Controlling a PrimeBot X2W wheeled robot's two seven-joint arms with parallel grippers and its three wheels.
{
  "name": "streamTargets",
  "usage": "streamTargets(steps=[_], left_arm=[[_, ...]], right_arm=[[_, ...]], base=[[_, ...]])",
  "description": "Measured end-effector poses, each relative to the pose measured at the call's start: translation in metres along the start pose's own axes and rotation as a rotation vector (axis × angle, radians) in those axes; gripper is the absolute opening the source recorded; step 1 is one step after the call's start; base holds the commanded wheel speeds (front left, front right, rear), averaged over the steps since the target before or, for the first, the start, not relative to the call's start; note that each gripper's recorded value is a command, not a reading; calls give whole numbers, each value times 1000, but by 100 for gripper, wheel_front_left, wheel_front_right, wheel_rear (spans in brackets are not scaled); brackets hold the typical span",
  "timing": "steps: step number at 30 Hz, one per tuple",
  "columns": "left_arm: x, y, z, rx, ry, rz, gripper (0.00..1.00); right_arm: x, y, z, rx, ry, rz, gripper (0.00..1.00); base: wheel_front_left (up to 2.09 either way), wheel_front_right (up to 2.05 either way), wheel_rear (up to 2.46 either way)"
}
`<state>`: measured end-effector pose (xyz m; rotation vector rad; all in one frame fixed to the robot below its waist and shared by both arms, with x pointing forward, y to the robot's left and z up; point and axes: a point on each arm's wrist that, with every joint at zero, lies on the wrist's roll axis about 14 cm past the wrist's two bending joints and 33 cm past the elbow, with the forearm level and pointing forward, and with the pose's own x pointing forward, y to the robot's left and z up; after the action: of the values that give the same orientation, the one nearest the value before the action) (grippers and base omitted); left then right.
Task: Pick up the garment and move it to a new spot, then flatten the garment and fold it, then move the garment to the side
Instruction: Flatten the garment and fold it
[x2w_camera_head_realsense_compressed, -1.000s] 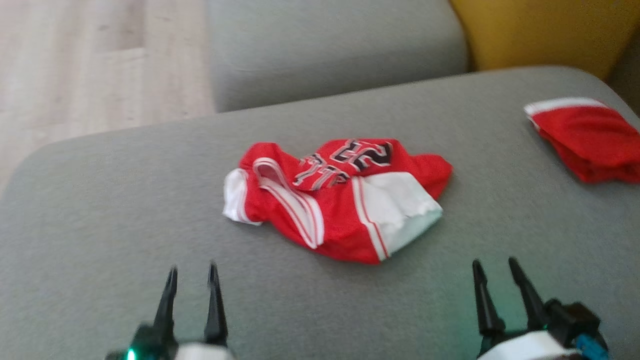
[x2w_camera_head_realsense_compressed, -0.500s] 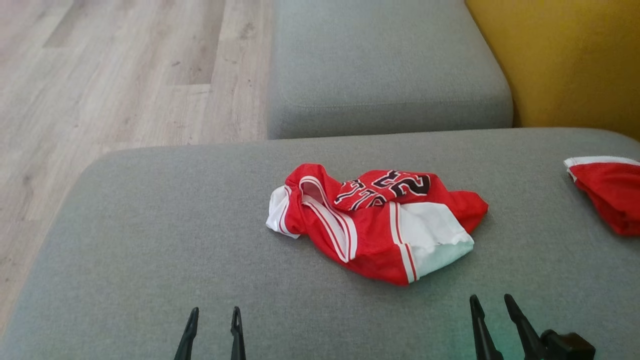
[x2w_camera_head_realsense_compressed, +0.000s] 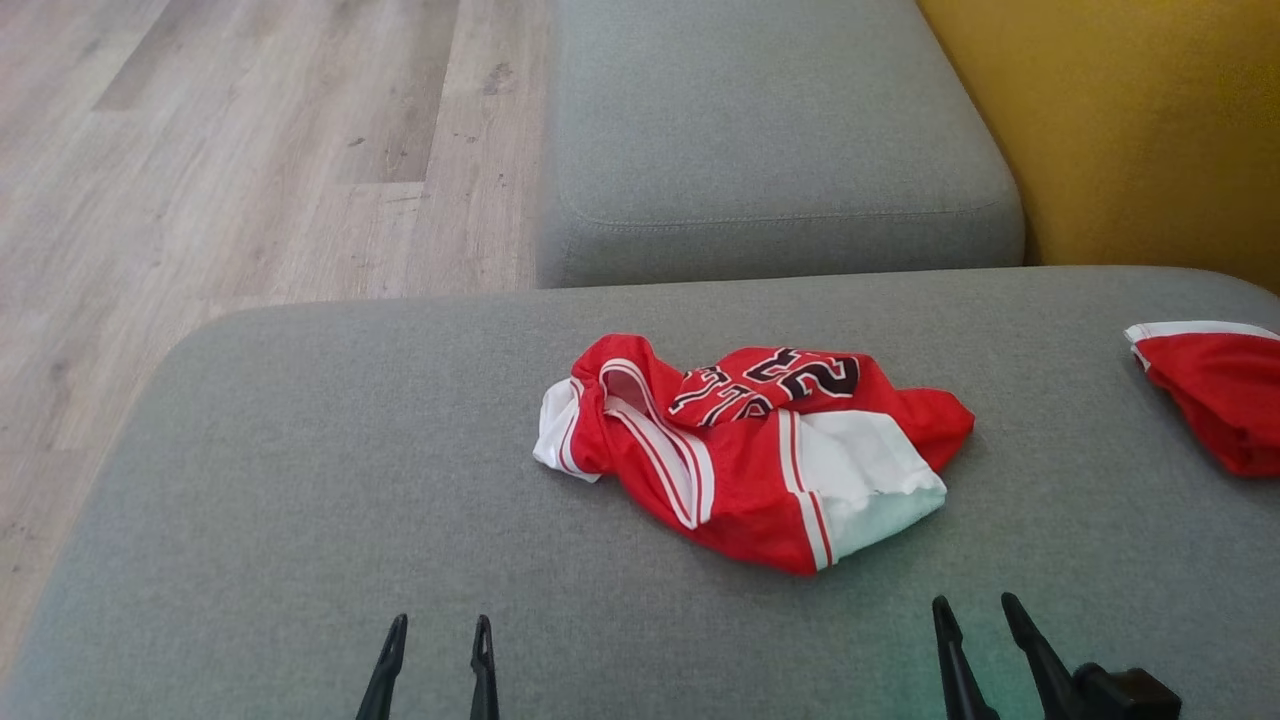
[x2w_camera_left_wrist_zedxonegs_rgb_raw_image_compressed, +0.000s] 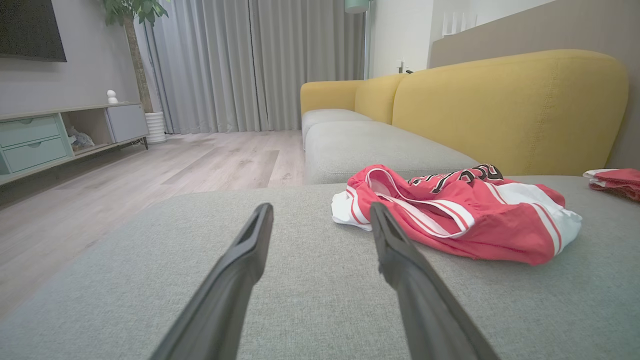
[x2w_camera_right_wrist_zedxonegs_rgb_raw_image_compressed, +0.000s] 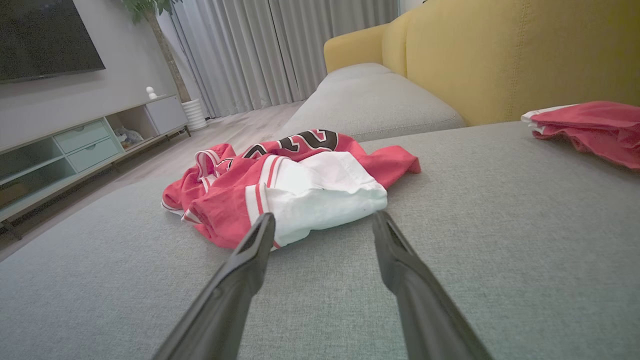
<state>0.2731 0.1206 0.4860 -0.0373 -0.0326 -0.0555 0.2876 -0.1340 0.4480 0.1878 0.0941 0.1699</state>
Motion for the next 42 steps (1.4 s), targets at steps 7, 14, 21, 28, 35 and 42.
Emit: streamTargets(steps=[7,14,21,28,35,42], left_arm=[[0,-4,-3,0,10,-13,100],[1,-11,-9,-1,33,-37,100],[12,-36,-33,-35,125,-151,100],[57,-95,-38,-172,193,-342,100],[90,-142,-49,-286,300,-476,100],[98,-170,-74,-430,465,-516,100]], right_arm=[[-1,-1,-1,1,2,-4,100],[-2,-3,-4,5,11,-14,100],[-2,-4,-12,8,43,-22,100],[4,-7,-23,13,91,-33,100],[10,-22,-22,-12,104,-58,100],[6,-39,-22,-16,111,-110,100]], base=[[0,0,0],[0,0,0],[0,0,0],[0,0,0],[0,0,0],[0,0,0]])
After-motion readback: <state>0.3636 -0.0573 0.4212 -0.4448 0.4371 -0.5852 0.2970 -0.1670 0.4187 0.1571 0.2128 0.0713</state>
